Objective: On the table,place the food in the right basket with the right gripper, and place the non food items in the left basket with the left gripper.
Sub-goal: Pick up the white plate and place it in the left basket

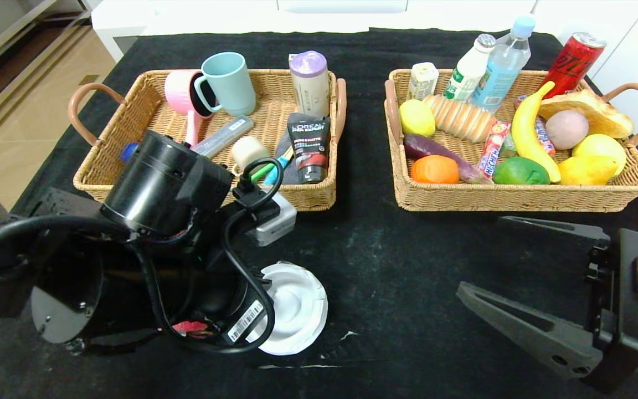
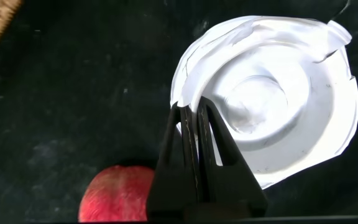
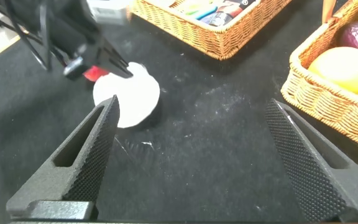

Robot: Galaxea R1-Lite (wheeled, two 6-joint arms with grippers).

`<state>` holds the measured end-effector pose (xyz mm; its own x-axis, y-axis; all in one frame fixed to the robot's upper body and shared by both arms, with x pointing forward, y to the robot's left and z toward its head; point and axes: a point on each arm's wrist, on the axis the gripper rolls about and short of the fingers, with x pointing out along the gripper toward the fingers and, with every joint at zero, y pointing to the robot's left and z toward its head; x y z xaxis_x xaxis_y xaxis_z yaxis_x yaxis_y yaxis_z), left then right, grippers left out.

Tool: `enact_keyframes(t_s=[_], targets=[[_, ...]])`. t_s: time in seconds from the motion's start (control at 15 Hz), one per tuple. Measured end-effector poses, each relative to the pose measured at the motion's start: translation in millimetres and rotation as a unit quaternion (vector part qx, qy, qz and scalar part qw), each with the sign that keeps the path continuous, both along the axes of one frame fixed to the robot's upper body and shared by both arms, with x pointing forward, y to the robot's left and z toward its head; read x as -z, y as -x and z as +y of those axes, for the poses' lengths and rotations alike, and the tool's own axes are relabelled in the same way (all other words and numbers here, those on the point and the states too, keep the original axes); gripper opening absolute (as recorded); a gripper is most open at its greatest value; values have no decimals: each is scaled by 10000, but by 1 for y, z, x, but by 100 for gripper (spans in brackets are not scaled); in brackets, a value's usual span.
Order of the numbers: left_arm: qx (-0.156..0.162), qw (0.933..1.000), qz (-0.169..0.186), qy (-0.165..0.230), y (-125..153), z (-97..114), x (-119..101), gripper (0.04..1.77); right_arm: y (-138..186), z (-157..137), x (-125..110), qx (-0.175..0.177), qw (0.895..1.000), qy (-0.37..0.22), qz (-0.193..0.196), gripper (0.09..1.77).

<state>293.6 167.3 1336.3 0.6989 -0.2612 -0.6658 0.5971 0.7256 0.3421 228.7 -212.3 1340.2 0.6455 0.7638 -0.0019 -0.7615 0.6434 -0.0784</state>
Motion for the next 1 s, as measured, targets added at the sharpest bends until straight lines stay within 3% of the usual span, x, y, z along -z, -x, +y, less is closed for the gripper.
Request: enact_keyframes(t_s=[0.4,0.73,0.8,1.0], targets=[[-190,9974,-454,519,5,7,-34,13,3,-2,-3,-16,10000,-41,-58,171],[-600,9889,-785,1106,1,12,-60,13,5,-3,-5,-21,9999,-79,-104,171],[-713,9855,-863,1277,-1,13,-66,13,5,-4,-5,-19,9999,-84,-110,171],[-1013,9610,-1482,2105,-16,18,-88,13,6,-4,-6,-14,9999,-101,-126,171]])
